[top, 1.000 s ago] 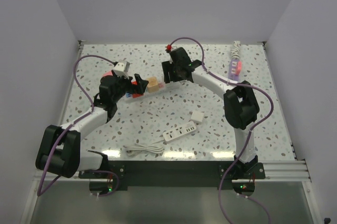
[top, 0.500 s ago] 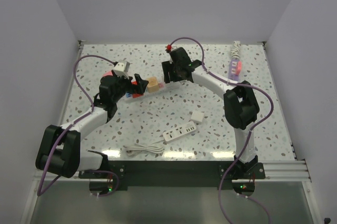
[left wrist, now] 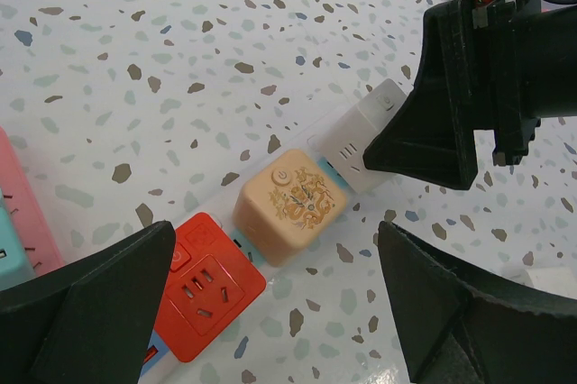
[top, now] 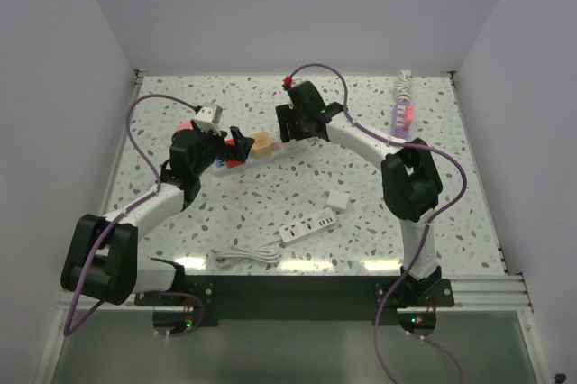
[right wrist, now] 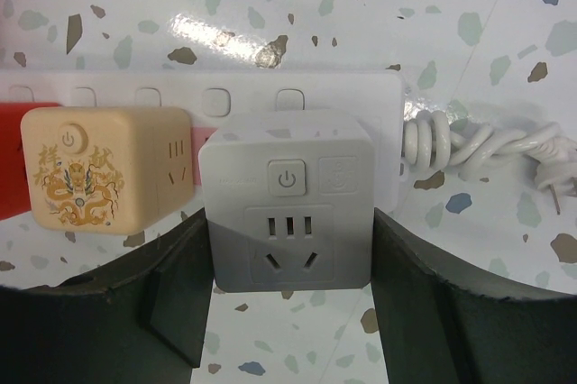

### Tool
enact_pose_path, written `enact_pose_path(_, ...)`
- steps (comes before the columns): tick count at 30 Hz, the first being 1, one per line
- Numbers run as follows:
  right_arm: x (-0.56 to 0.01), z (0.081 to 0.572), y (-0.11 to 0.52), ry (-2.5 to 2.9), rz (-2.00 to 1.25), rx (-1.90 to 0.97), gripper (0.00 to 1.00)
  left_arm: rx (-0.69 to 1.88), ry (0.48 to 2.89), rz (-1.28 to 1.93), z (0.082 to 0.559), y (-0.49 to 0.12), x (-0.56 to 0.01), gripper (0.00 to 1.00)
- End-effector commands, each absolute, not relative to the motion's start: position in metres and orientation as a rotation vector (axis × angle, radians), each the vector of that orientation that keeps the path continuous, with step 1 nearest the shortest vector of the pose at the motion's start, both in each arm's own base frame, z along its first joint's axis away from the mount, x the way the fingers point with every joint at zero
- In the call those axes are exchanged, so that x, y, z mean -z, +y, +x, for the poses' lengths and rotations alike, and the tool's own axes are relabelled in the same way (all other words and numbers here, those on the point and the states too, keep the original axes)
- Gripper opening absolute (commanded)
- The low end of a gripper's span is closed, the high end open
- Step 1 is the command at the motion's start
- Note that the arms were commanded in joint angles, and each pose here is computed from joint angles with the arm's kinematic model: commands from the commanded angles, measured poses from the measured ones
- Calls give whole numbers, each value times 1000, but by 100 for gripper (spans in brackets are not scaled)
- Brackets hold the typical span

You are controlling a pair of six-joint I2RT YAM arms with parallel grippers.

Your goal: Insert the plug

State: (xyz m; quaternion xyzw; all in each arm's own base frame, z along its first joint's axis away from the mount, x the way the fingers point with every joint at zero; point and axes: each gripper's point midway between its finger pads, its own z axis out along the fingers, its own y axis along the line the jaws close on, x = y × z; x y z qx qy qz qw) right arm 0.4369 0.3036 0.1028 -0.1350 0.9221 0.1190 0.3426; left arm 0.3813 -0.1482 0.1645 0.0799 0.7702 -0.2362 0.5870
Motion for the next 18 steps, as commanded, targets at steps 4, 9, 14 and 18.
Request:
enact_pose_path(4, -107, 444, 307, 2383, -328, -286, 0, 546, 1734, 208, 389, -149, -186, 100)
enact_pose_path(9, -103, 441, 312, 2393, -342, -293, 0, 546, 1734, 208, 389, -149, -186, 100)
enact_pose_path(14, -99, 439, 318, 2399, -351, -300, 0, 547, 1734, 209, 389, -149, -186, 100)
enact_pose_path(18, -99, 435, 319, 2404, -365, -288, 0, 545, 1737, 208, 389, -149, -185, 100)
